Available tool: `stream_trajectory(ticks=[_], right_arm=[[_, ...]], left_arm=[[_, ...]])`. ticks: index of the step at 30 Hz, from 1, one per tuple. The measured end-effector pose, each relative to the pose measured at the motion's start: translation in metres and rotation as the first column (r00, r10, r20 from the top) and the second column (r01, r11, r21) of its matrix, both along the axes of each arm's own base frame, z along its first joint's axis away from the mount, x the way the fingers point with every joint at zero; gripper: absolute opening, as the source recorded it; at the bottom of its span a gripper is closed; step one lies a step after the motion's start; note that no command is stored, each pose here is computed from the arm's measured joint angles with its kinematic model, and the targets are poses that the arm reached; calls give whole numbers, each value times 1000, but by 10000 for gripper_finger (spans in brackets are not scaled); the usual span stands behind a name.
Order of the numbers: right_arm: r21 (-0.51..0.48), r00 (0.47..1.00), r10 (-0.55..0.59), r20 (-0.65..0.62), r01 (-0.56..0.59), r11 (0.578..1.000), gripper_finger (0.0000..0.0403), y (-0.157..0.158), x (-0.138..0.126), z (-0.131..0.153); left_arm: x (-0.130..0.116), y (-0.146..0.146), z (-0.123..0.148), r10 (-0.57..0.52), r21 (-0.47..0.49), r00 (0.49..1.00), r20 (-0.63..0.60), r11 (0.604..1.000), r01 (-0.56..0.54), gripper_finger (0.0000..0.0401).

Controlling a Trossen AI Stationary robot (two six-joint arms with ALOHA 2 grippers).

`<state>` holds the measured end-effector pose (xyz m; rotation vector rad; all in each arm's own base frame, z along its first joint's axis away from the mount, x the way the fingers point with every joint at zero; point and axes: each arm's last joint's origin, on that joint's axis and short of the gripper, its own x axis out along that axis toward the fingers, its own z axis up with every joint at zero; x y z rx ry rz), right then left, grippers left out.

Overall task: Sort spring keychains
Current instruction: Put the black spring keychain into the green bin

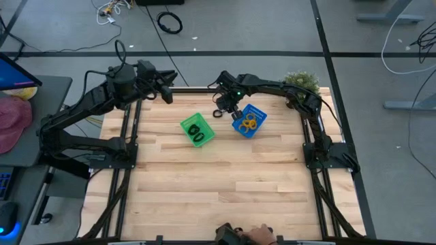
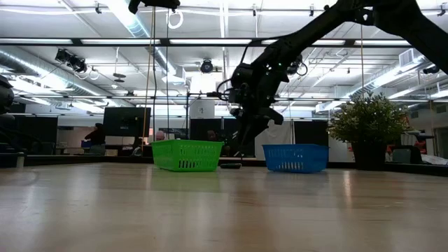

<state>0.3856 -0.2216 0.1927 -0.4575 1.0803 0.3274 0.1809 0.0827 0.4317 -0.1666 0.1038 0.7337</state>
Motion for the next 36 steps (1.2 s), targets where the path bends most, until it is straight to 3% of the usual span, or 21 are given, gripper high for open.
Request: stream_trajectory(ticks=[7,14,20,28,33,36], right_arm=[[67,999,-28,-25,30,997,112,-14,-18,-15],[54,998,-32,52,30,998,112,-23,-16,-14],[99,999,-34,18,32,995,112,-24,-14,-32],[133,998,-50,39,45,990,112,-29,-17,-33],[176,990,-140,10,136,975,112,-29,-17,-28],[171,965,-263,17,256,951,112,-28,-12,-6]], left_arm=[[0,0,0,0,-1,1000,0,1000,0,69],[0,0,-1,0,-3,1000,-6,1000,0,69],[0,0,-1,2,-12,1000,2,1000,-2,69],[0,0,0,4,-22,1000,11,1000,-4,69],[0,0,0,7,-22,1000,10,1000,-6,69],[-1,2,-1,16,-22,1000,9,1000,-16,69]])
